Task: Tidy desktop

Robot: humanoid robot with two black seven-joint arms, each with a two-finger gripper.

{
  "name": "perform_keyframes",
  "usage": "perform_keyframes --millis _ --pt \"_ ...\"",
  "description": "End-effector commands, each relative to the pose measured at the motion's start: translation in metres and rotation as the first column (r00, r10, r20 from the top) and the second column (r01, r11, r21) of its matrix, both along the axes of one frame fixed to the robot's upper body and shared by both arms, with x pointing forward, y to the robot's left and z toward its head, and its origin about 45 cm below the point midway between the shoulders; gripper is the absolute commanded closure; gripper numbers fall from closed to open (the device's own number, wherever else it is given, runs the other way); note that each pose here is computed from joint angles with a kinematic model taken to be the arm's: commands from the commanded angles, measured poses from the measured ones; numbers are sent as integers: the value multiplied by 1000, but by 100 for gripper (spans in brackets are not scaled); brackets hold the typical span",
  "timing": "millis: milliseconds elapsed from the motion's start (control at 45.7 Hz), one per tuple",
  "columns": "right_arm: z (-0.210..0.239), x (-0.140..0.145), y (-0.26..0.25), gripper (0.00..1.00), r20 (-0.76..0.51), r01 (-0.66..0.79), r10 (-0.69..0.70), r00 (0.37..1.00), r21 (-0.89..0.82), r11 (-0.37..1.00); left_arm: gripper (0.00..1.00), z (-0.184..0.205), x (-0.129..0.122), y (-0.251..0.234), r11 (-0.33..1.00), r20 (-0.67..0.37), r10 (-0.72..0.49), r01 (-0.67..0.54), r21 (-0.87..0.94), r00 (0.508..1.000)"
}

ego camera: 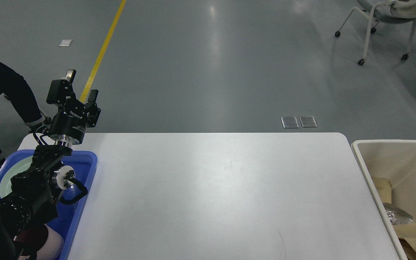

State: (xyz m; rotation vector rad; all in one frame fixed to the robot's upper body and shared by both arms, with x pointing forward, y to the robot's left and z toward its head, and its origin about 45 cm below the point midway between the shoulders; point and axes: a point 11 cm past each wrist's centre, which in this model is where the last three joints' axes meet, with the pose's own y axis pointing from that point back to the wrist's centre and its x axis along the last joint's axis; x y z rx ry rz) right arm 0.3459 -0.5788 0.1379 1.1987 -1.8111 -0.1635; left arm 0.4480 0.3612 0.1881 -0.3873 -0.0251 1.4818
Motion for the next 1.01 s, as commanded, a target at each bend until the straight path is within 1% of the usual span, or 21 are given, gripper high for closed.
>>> perform_keyframes --millis 0,88,197,285,328,394,503,547,591,766,876,985 --pt "19 44 35 0 232 22 -65 970 184 983 4 0 0 0 1000 0 0 0 0 1000" --pt "41 79 65 0 353 -21 -87 932 290 957 4 0 0 0 1000 0 0 0 0 1000" --pt "58 116 119 0 430 -117 -72 900 398 910 4 0 0 0 1000 0 0 0 0 1000" --pt "65 137 165 0 492 -202 -61 868 462 863 4 0 0 0 1000 0 0 0 0 1000" --pt "69 144 184 0 539 -246 -61 840 479 842 4 0 0 0 1000 0 0 0 0 1000" --pt "75 153 214 0 622 -318 -75 780 496 808 4 0 0 0 1000 0 -1 1 1 1000" --pt "82 157 242 0 725 -391 -135 676 508 768 4 0 0 0 1000 0 -1 1 1 1000" --pt "85 158 254 0 747 -417 -145 649 509 753 4 0 0 0 1000 0 0 0 0 1000" --pt "85 159 266 0 752 -437 -154 641 522 732 4 0 0 0 1000 0 0 0 0 1000" --pt "81 158 304 0 743 -490 -159 651 571 659 4 0 0 0 1000 0 0 0 0 1000" --pt "70 154 320 0 717 -480 -210 665 625 616 4 0 0 0 1000 -1 0 0 0 1000" --pt "67 153 331 0 711 -485 -218 669 639 597 4 0 0 0 1000 0 0 0 0 1000"
